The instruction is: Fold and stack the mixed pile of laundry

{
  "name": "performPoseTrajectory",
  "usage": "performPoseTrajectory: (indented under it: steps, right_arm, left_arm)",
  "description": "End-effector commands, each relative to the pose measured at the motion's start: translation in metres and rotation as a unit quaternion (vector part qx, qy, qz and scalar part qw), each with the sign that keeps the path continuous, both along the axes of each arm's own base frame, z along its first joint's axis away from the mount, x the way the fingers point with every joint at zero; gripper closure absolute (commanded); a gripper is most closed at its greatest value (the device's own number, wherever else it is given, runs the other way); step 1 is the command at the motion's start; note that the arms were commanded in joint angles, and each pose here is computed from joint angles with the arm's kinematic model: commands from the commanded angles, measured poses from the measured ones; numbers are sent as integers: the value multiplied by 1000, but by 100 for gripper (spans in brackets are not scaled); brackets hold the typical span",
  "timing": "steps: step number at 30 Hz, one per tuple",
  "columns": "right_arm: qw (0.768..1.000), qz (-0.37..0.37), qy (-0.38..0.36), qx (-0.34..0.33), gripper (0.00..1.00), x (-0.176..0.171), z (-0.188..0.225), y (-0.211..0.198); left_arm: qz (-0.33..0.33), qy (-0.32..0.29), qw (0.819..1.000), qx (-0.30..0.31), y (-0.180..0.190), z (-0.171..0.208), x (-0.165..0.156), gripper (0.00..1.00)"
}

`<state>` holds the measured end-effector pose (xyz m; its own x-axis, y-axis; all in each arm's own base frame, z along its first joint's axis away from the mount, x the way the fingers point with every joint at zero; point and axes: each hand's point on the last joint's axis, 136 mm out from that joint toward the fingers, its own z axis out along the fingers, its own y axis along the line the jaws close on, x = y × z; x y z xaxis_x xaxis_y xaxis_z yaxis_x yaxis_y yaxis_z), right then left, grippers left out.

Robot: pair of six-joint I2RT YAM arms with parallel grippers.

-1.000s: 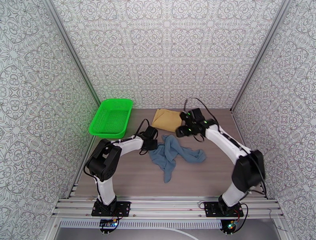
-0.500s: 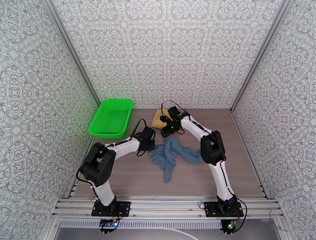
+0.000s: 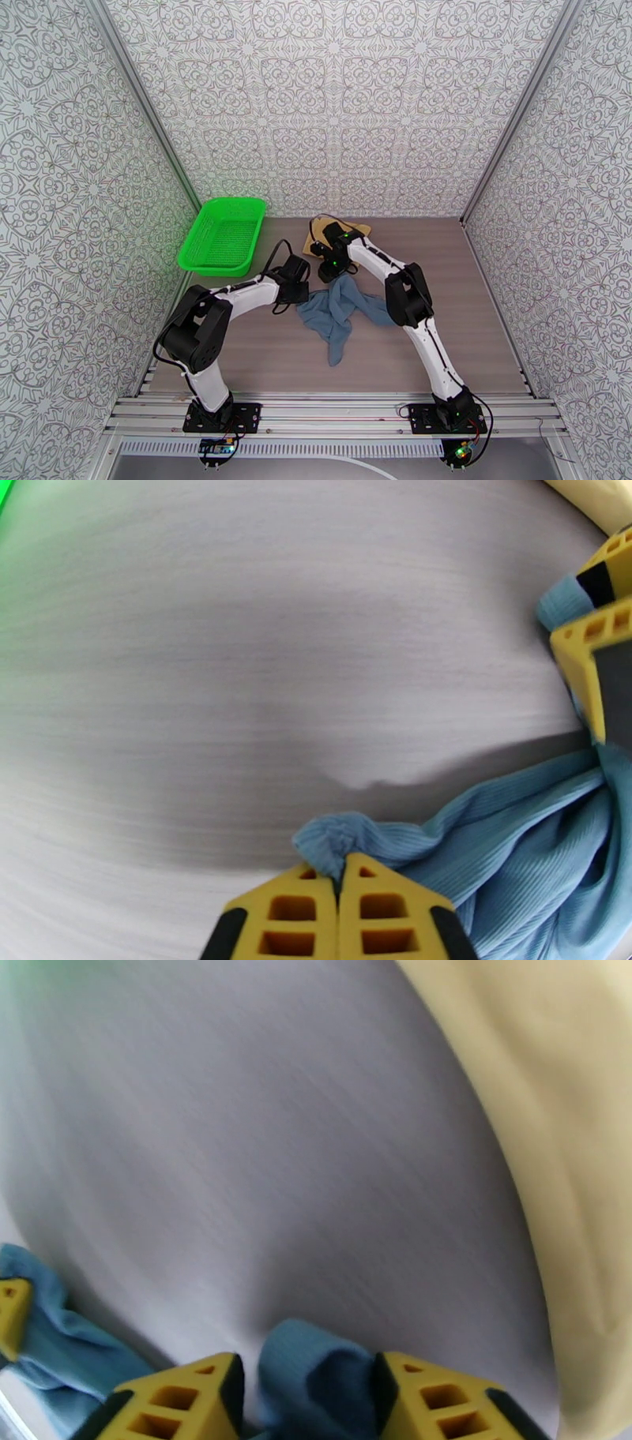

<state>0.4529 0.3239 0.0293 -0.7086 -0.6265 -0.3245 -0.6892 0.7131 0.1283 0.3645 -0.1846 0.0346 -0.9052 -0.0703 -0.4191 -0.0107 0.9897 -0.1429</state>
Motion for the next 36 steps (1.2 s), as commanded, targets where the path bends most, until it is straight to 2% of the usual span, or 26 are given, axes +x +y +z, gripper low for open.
performPoseTrajectory:
  steps: [1,3,7,10,13,17,20,23,28,32,36]
  right_arm:
    - [1000,-10,-3,-26,84,4,-12,-6]
    - [999,-22,-14,-31,100,9,-10,-9]
    - [995,-65,-68,-30,100,25,29,-16]
    - [985,-116,-123,-23,100,35,83,-33]
    - [966,-183,-182,-4,100,36,150,-64]
    - [925,-278,-260,19,100,14,229,-119]
    - [899,-326,-290,45,100,-10,260,-151]
    - [877,-342,-324,91,100,-36,294,-168]
    - [844,-328,-387,175,100,-79,352,-187]
    - [840,-338,-394,159,100,-102,361,-210]
    - [856,-354,-350,138,100,-120,318,-218]
  left_arm:
    - [6,-2,1000,-8,4,3,-1,100]
    - [8,-4,1000,-7,5,4,-1,100]
    - [25,-24,999,7,19,20,-2,100]
    - [53,-51,997,8,45,49,-2,100]
    - [70,-89,994,-10,71,96,-4,100]
    - [62,-147,987,-24,90,167,-12,100]
    - [49,-185,981,-33,95,211,-23,100]
    - [42,-213,975,-43,99,246,-35,100]
    - [53,-253,964,-58,111,291,-52,100]
    - [52,-261,961,-72,111,302,-59,100]
    - [46,-238,966,-90,101,280,-58,100]
